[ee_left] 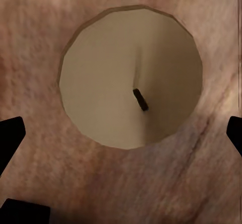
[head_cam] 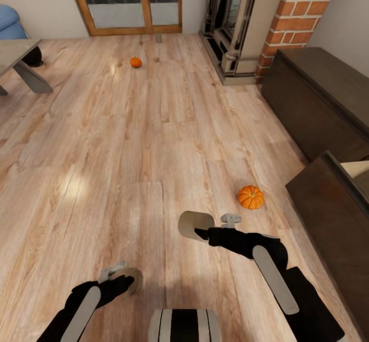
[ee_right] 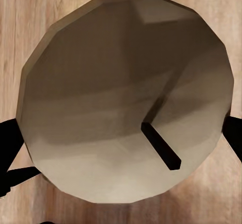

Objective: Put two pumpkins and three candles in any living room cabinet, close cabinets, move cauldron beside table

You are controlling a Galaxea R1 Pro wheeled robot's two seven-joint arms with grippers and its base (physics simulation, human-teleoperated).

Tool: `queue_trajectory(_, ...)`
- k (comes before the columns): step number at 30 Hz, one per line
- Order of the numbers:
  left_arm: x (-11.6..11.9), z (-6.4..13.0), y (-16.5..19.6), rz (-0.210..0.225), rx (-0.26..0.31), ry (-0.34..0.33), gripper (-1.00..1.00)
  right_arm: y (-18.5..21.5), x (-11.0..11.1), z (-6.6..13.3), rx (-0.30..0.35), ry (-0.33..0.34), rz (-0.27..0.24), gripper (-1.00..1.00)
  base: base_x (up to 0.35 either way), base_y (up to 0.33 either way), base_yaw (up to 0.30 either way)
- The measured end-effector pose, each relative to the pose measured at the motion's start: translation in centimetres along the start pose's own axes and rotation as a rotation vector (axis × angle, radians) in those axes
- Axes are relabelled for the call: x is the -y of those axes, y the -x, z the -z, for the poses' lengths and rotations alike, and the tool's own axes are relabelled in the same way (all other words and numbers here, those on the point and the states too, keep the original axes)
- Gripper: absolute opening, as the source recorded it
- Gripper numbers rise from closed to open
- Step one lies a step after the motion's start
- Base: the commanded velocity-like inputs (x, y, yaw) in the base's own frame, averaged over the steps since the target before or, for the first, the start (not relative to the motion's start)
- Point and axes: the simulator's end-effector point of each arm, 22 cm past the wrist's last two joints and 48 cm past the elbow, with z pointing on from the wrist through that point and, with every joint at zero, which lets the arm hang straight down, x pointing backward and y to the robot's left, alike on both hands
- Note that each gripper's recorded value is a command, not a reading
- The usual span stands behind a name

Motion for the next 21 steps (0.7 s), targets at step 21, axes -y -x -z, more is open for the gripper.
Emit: queue_trajectory(21, -0.7, -1.2, -1.2, 0.003, -0.033, 0.015, 1.0, -1.4, 1.0, -1.2, -0.032, -0.005, -0.019, -1.0, 0.022, 0.0, 0.0)
